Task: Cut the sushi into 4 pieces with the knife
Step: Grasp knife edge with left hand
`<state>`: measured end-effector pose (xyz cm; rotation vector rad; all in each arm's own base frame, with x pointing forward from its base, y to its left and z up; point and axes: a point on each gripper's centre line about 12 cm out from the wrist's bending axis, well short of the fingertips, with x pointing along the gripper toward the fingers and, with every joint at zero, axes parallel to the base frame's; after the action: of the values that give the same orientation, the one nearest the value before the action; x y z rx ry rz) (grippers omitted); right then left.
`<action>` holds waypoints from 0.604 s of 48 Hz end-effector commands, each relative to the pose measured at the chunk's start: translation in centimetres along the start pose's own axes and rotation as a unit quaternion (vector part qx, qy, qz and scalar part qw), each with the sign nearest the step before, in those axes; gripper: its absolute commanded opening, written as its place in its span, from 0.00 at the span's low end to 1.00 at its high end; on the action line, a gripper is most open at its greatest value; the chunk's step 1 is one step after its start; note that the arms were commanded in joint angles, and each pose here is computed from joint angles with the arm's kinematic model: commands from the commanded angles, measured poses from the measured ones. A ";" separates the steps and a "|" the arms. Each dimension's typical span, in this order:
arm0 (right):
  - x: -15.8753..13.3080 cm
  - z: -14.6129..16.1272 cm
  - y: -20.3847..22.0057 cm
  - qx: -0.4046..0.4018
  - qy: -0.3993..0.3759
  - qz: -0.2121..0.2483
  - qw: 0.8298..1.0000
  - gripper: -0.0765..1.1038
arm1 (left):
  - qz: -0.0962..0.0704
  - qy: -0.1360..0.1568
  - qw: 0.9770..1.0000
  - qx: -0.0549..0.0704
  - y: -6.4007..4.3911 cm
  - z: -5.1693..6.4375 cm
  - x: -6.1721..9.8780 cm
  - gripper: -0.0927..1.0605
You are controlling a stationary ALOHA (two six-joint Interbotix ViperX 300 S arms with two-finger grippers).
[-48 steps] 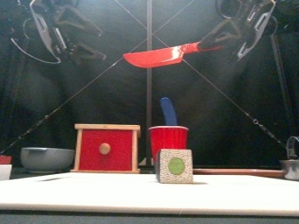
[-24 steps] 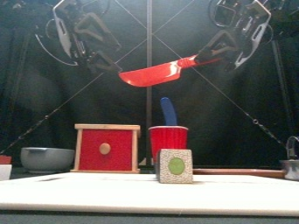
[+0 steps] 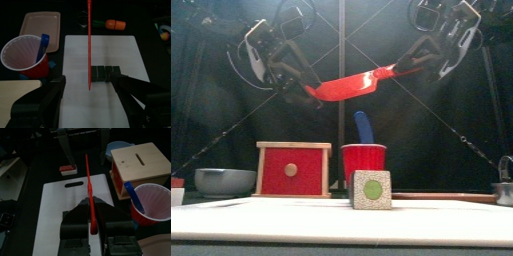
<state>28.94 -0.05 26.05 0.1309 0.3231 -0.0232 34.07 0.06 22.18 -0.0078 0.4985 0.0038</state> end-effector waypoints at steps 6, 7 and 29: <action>-0.1 1.3 0.3 -0.001 -0.020 0.005 1.000 0.33 | 0.001 -0.025 1.000 0.000 0.1 1.4 0.0 0.94; -0.1 1.2 0.3 -0.001 -0.019 0.005 1.000 0.33 | 0.001 -0.025 1.000 0.000 0.1 1.3 0.0 0.93; -0.1 1.2 0.5 -0.001 -0.019 0.008 1.000 0.33 | 0.004 -0.025 1.000 0.003 0.3 1.4 0.2 0.65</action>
<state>28.96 0.13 26.00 0.1299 0.3250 -0.0173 34.31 0.21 21.99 -0.0059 0.4924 0.0075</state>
